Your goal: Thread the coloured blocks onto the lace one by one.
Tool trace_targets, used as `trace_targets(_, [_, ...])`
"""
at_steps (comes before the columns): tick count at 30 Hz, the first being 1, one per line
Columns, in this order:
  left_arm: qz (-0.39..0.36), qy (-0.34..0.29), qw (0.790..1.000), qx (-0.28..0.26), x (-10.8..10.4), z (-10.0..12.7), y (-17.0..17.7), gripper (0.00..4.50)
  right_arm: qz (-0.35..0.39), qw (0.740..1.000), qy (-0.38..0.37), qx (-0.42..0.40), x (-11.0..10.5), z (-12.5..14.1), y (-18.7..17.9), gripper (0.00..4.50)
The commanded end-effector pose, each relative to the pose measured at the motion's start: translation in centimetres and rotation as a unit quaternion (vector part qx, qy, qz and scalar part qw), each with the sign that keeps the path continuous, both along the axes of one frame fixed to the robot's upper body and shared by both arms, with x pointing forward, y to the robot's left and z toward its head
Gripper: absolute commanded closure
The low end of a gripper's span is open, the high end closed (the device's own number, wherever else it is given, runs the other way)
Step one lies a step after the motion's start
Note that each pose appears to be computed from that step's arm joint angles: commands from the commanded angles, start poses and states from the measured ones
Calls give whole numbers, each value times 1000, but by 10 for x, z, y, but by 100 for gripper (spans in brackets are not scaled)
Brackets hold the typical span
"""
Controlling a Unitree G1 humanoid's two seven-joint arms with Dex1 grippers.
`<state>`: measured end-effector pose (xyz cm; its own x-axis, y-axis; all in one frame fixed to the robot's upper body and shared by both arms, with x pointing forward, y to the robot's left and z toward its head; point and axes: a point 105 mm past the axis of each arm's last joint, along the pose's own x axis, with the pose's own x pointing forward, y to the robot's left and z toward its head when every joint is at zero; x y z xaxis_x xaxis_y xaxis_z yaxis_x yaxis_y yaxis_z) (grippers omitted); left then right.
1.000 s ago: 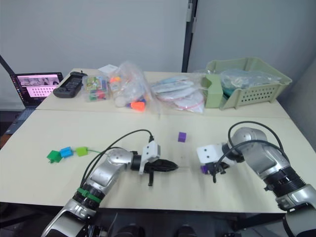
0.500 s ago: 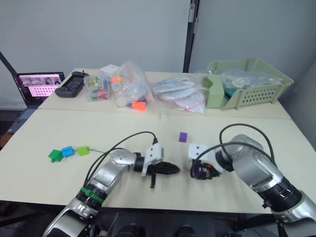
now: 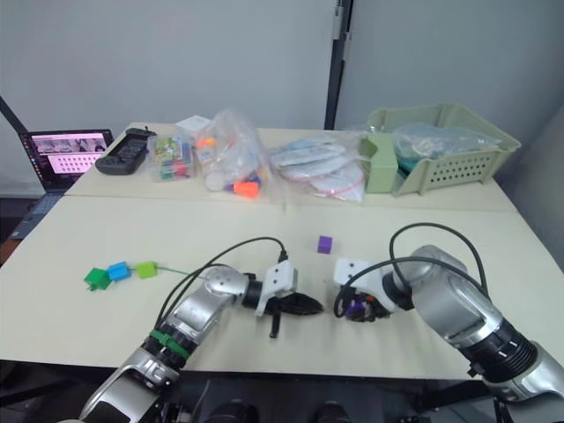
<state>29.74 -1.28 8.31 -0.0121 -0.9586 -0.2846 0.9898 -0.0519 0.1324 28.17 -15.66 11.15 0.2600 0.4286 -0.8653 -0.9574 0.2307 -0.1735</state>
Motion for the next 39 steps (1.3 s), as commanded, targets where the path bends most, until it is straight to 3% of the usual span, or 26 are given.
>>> trace_targets(1, [-22,-28,999,-9,-1,11,-11,450,20,1000,3,3,-6,1,7,315])
trace_targets(16, [-33,-26,999,-22,-1,15,-20,450,23,1000,6,1,-10,-1,7,315])
trace_targets(27, [-51,-26,998,-28,-1,16,-50,450,21,1000,6,2,-11,-3,7,315])
trace_targets(32, [-49,-18,998,-30,1,18,-47,276,18,1000,6,1,-12,-4,6,315])
trace_targets(34, [-50,-22,998,-24,1,17,-40,242,18,1000,7,2,-12,-5,6,315])
trace_targets(35, [-50,-25,998,-20,1,16,-37,198,18,1000,7,2,-12,-5,6,315])
trace_targets(39, [-45,-35,998,-3,3,13,-23,185,19,1000,8,4,-12,-6,7,315])
